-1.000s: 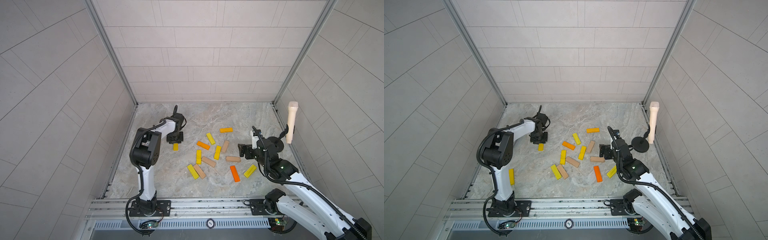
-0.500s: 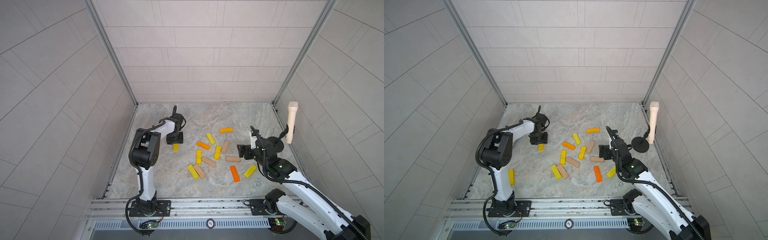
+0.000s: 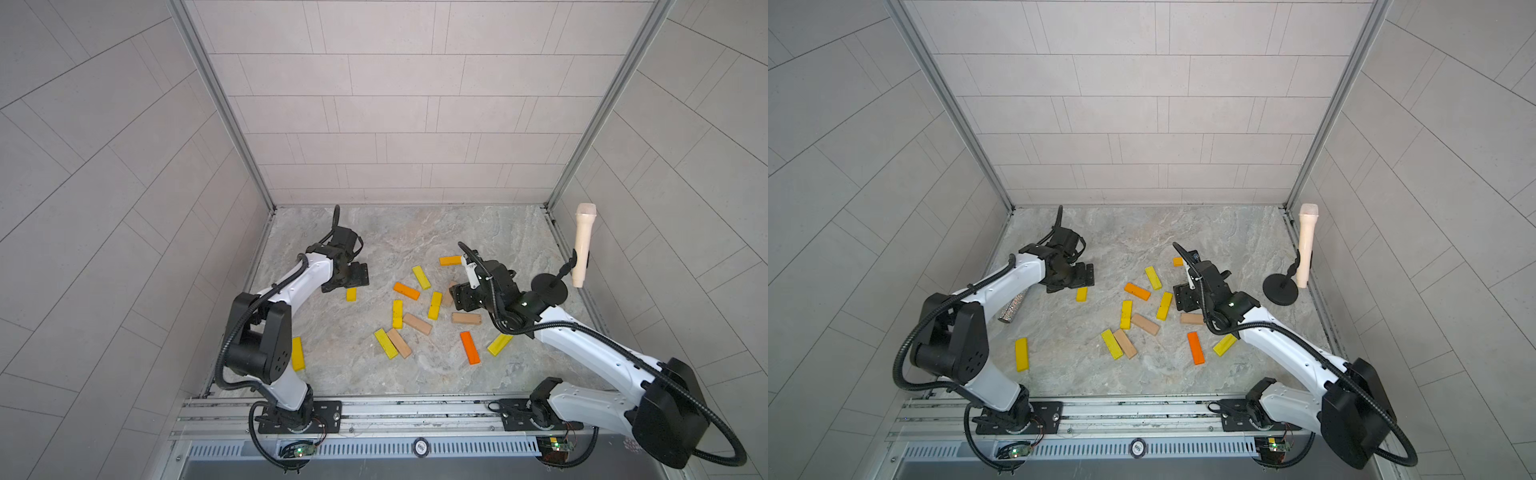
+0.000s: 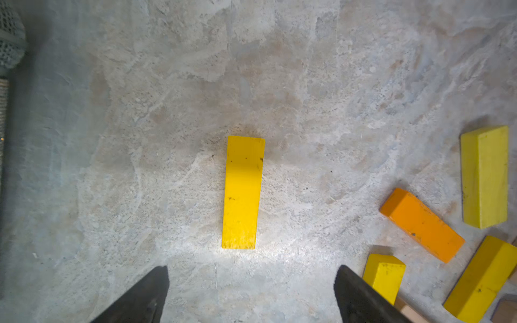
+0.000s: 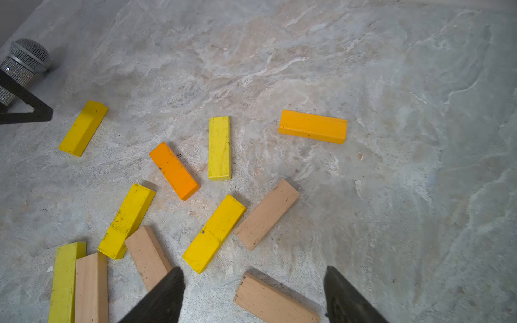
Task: Assemble the number 8 with building blocks
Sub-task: Place the building block at the center of the board, then pick up the building block from the center of the board, then place the building block at the center of the board.
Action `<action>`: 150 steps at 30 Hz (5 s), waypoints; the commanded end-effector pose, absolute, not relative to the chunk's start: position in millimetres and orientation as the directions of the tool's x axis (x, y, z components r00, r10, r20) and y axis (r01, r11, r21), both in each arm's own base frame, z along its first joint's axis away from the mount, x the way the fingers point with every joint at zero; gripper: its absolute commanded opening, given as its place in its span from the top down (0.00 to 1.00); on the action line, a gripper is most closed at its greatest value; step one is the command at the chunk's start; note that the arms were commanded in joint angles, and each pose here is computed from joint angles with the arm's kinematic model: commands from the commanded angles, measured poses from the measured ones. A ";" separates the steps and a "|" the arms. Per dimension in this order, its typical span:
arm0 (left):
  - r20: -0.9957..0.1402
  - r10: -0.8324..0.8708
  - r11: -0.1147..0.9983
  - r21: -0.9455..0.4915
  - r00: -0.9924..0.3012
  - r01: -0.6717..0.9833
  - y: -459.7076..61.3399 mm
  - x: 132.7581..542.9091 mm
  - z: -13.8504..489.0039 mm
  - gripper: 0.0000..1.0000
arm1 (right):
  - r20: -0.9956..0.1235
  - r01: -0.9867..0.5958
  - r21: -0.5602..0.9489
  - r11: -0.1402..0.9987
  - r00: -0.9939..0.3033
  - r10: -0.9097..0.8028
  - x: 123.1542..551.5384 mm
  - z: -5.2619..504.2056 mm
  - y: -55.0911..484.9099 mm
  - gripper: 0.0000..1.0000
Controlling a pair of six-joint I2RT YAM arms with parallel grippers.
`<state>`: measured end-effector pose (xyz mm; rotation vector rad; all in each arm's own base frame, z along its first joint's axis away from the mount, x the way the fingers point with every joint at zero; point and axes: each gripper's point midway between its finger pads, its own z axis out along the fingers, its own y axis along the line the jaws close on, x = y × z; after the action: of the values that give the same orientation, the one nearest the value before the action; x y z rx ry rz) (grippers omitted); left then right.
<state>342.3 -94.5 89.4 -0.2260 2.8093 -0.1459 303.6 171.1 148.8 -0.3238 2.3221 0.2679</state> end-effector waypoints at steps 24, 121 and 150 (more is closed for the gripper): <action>-0.503 -0.266 0.944 -0.307 -0.822 -0.118 -98.2 328.0 114.8 0.03 | -0.629 -0.420 0.046 0.906 -0.717 -0.300 356.7 95.3 238.4 0.32; -0.435 -0.471 0.853 -0.447 -0.768 -0.269 -77.7 311.5 79.3 0.07 | -0.529 -0.650 0.038 0.759 -0.657 -0.537 383.3 68.7 364.7 0.71; -0.387 -0.535 0.819 -0.457 -0.751 -0.348 -58.0 301.8 71.1 0.08 | -0.457 -0.739 -0.016 0.673 -0.593 -0.662 367.3 28.9 405.3 0.67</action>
<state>306.3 -62.6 72.4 -0.6508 2.4847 -0.5169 367.3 404.8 34.8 -1.0303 2.4701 0.2990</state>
